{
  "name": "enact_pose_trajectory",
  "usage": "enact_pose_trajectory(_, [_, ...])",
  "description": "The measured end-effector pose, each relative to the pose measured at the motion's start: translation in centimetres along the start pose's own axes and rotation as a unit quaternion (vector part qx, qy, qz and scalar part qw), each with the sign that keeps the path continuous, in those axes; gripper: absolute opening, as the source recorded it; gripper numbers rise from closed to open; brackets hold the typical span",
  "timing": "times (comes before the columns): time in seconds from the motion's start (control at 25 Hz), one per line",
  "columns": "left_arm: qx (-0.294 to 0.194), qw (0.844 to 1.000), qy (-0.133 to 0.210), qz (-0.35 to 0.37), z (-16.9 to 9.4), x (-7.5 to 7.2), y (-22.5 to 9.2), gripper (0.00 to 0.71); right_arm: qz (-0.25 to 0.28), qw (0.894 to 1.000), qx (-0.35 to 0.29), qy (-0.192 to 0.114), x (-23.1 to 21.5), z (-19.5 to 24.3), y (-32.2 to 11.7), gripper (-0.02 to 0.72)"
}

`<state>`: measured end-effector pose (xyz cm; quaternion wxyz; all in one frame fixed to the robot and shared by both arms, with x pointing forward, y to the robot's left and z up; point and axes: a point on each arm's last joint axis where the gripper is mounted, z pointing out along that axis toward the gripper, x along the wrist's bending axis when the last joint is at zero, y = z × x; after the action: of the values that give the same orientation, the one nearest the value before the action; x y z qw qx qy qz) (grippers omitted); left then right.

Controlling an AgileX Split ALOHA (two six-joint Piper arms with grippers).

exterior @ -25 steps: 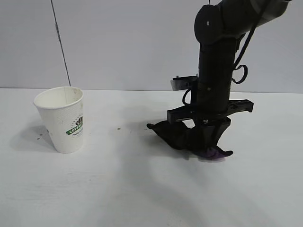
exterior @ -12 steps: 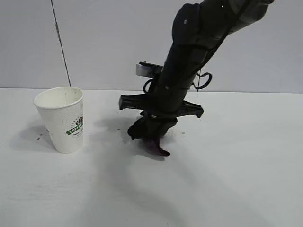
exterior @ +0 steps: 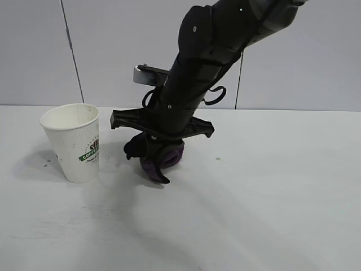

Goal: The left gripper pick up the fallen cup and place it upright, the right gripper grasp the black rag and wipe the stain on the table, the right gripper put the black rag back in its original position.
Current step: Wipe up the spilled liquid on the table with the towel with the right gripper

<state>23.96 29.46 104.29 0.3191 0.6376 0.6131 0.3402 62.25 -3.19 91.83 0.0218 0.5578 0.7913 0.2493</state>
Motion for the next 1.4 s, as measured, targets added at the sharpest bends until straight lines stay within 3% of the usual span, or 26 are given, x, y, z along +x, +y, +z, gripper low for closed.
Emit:
enact_pose_trajectory(0.16, [0.0, 1.0, 0.0, 0.0, 0.0, 0.0, 0.0, 0.632, -0.032, 0.999, 0.012, -0.023, -0.4, 0.2, -0.3, 0.043])
enact_pose_trajectory(0.36, [0.0, 1.0, 0.0, 0.0, 0.0, 0.0, 0.0, 0.632, -0.039, 0.994, 0.043, -0.091, -3.2, 0.3, -0.5, 0.043])
enact_pose_trajectory(0.52, [0.0, 1.0, 0.0, 0.0, 0.0, 0.0, 0.0, 0.632, -0.021, 0.987, 0.084, -0.139, -6.6, -0.5, -0.7, 0.043])
enact_pose_trajectory(0.84, [0.0, 1.0, 0.0, 0.0, 0.0, 0.0, 0.0, 0.632, 0.009, 0.969, 0.142, -0.2, -12.2, -2.2, -1.0, 0.043])
enact_pose_trajectory(1.12, [0.0, 1.0, 0.0, 0.0, 0.0, 0.0, 0.0, 0.632, -0.025, 0.95, 0.179, -0.253, -13.5, -2.9, -1.4, 0.043])
enact_pose_trajectory(1.24, [0.0, 1.0, 0.0, 0.0, 0.0, 0.0, 0.0, 0.632, -0.008, 0.956, 0.176, -0.237, -13.2, -2.8, -1.4, 0.043])
enact_pose_trajectory(1.32, [0.0, 1.0, 0.0, 0.0, 0.0, 0.0, 0.0, 0.632, 0.02, 0.967, 0.166, -0.191, -12.4, -2.4, -1.4, 0.043])
enact_pose_trajectory(1.4, [0.0, 1.0, 0.0, 0.0, 0.0, 0.0, 0.0, 0.632, 0.049, 0.981, 0.148, -0.118, -10.9, -1.8, -1.1, 0.043])
